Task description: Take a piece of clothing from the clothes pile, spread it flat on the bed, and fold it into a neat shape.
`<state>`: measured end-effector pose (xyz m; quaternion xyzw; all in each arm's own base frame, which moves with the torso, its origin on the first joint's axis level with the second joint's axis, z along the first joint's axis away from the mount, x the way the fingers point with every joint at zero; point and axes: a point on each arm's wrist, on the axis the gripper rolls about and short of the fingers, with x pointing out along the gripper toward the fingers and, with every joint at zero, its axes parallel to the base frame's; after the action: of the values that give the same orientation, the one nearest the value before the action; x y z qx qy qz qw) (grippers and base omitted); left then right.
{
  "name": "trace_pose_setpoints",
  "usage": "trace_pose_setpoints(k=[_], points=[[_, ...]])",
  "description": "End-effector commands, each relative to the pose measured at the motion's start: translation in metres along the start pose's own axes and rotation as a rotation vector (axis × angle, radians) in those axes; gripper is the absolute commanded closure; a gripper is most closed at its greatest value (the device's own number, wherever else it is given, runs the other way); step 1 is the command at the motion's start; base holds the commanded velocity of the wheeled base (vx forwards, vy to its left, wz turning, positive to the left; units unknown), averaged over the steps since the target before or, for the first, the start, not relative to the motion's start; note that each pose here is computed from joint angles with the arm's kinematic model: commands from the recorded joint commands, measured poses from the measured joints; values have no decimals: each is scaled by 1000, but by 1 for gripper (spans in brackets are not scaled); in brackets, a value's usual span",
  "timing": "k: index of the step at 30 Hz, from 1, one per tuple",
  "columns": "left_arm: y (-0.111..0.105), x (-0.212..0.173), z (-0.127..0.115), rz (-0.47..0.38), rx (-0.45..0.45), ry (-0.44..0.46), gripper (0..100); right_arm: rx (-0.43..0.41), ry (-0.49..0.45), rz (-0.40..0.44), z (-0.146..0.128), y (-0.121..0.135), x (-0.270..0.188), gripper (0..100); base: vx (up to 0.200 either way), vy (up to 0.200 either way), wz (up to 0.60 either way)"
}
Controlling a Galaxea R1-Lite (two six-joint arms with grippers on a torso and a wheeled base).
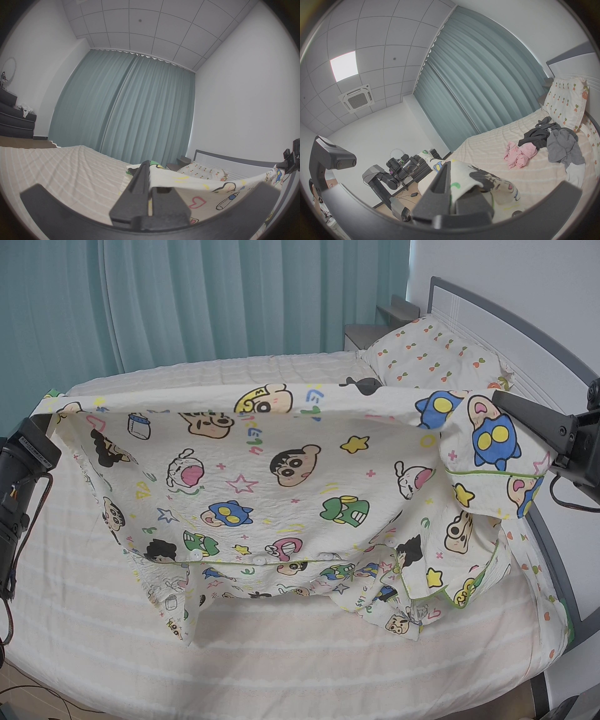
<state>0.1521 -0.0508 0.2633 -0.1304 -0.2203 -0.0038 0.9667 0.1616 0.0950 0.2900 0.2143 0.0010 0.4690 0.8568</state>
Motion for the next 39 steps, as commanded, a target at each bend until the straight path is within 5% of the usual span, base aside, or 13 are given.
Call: trace_pose_setpoints(k=[1,39], points=[[3,2,-1,19,10,-1,100,4,3,-1,0,-1,2,100,0,200,0],[10,-11,12,44,29,19,100,16,40,86,-5,12,15,100,0,200,0]])
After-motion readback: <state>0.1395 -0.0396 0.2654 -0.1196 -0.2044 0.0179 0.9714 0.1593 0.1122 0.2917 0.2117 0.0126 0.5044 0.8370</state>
